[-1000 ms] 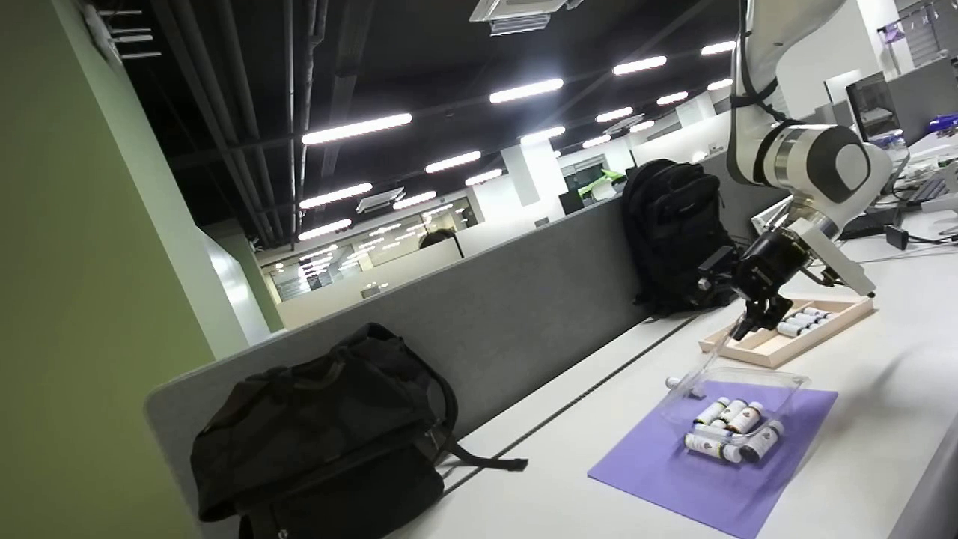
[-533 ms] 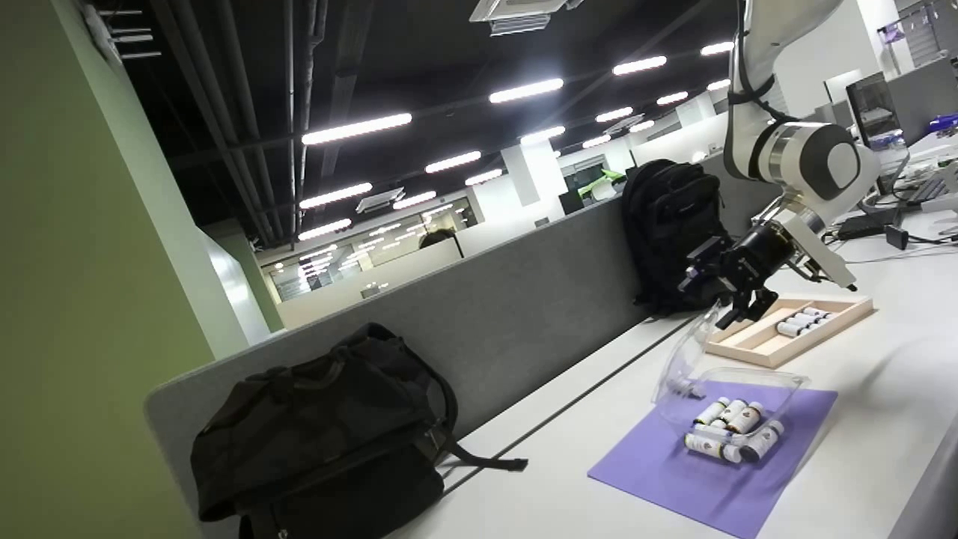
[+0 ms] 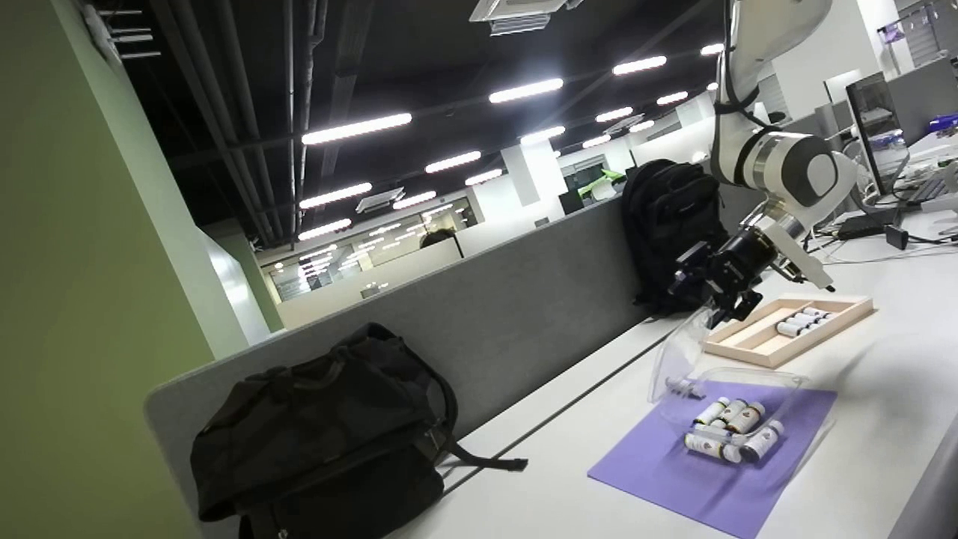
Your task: Open the clear container on the table
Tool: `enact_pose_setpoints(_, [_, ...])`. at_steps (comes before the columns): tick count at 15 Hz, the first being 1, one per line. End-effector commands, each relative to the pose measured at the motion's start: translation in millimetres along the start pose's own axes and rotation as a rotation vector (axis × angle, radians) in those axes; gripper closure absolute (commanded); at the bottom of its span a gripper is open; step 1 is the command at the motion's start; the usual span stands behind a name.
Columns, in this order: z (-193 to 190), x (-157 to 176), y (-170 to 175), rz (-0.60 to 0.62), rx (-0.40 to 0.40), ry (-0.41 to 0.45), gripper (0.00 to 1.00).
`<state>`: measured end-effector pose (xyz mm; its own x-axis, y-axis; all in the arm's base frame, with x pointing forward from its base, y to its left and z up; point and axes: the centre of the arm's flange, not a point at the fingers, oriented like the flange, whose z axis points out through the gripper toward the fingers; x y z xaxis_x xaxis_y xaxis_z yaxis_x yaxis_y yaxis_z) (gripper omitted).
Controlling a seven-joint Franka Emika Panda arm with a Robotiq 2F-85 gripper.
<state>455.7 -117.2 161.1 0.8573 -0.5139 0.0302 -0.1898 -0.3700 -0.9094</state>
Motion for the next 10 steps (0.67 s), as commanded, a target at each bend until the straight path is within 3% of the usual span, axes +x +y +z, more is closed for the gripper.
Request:
enact_pose_setpoints(1, [8.8, 32.1, -8.4, 0.014, -0.022, 0.009, 0.0])
enact_pose_setpoints(6, [15.0, 46.9, -15.8, -0.002, -0.041, 0.015, 0.0])
enact_pose_setpoints(10, [11.5, 28.8, -6.1, 0.123, -0.19, -0.066, 0.0])
